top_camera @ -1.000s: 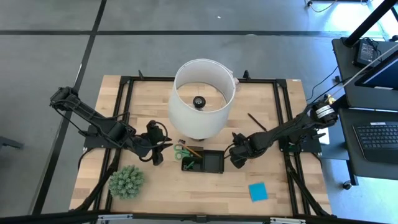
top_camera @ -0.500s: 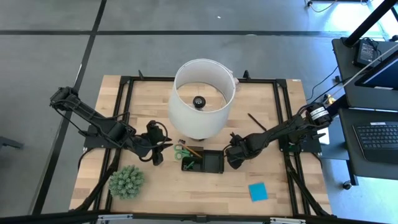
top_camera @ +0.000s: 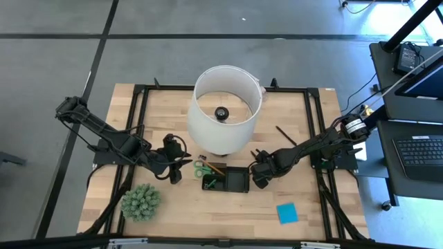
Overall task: Pick and place office supplies into organizer
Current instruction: Put the bottom right black pen into the black desk organizer
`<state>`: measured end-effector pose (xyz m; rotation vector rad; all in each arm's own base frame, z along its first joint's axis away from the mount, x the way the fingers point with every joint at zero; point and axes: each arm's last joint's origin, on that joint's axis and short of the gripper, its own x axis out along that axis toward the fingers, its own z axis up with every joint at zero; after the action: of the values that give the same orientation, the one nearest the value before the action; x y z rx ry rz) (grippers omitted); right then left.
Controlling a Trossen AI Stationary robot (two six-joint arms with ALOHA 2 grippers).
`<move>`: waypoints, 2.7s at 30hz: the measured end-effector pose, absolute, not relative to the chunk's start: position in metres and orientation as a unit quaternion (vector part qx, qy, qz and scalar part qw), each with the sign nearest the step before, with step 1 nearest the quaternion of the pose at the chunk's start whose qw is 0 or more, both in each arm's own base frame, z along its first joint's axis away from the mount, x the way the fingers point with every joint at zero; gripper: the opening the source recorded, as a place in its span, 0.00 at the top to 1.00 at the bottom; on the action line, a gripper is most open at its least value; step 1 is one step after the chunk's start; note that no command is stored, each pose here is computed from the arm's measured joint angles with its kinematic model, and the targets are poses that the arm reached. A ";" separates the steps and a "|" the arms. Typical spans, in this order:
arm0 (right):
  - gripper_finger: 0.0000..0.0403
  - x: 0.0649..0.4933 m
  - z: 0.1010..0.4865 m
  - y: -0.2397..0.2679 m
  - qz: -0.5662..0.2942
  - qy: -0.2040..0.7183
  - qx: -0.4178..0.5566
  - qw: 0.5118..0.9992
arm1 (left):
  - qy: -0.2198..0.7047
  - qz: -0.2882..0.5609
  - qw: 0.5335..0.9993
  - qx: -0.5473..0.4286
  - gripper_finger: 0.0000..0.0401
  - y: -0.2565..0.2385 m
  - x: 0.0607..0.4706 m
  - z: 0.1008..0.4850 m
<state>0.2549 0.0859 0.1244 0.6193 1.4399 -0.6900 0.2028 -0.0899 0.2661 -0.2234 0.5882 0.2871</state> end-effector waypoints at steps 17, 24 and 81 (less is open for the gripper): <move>0.87 0.267 0.151 0.090 -0.294 0.668 0.221 0.647 | 0.288 0.141 0.941 -0.110 0.78 -0.090 0.203 0.266; 0.89 0.272 0.187 0.100 -0.266 0.698 0.163 0.645 | 0.288 0.141 0.941 -0.110 0.78 -0.090 0.203 0.266; 0.91 0.331 0.380 0.154 -0.023 0.391 0.105 0.914 | 0.036 -0.072 0.990 -0.119 0.61 -0.145 0.261 0.286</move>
<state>0.3312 0.1536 0.3795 0.2165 0.8053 -0.0472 0.2613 -0.1446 0.2856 -0.2392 0.0732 -0.1455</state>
